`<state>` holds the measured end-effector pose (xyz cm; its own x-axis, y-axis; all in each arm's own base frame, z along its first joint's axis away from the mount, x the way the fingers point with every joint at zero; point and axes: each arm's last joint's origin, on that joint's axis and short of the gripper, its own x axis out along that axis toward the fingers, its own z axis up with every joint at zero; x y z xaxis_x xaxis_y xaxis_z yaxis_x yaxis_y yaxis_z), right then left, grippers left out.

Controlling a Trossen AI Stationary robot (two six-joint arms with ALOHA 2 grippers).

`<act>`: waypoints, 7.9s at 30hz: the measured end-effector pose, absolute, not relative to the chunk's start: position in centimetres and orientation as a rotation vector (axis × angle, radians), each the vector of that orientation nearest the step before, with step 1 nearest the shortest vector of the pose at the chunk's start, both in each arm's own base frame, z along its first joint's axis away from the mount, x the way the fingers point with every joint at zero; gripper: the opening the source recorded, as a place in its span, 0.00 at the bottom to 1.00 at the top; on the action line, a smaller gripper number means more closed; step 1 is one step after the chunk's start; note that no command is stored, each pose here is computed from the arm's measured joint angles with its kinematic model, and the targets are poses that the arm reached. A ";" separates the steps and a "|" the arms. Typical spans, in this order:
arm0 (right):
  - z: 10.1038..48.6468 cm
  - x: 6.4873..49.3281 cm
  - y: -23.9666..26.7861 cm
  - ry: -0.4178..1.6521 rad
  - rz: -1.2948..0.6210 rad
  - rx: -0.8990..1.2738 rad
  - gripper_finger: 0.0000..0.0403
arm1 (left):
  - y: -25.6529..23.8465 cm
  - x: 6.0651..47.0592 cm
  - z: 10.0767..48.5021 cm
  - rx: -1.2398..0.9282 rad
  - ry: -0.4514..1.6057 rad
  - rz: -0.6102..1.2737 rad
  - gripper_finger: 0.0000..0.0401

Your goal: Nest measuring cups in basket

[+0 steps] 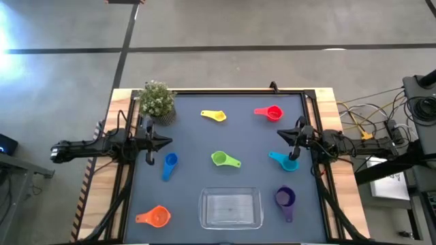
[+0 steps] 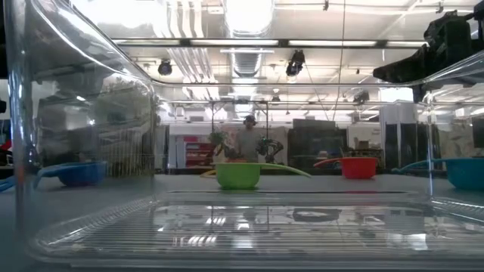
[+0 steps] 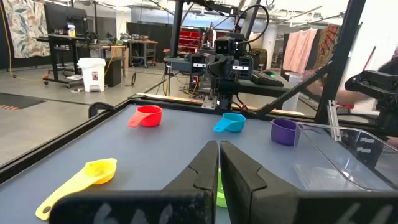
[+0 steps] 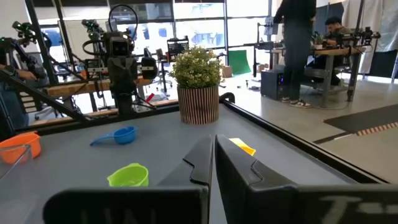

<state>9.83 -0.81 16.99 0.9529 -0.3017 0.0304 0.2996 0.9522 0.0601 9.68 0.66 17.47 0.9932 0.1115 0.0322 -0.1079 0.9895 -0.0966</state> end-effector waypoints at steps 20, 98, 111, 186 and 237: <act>17.0 9.8 -0.8 -0.039 -0.306 0.056 0.02 | 0.7 9.7 17.5 -0.095 -0.037 0.110 0.00; 21.9 9.4 -0.6 -0.210 -0.186 0.369 0.02 | 0.7 9.7 17.5 -0.095 -0.037 0.110 0.00; 25.1 14.7 -0.5 0.076 -0.218 0.052 0.02 | 0.7 9.7 17.5 -0.095 -0.037 0.110 0.00; 20.6 24.8 2.9 0.523 -0.049 -0.070 0.42 | 0.7 9.7 17.4 -0.095 -0.032 0.110 0.00; 20.0 16.2 1.8 1.218 -0.368 0.319 0.35 | 0.7 9.7 17.4 -0.095 -0.031 0.110 0.00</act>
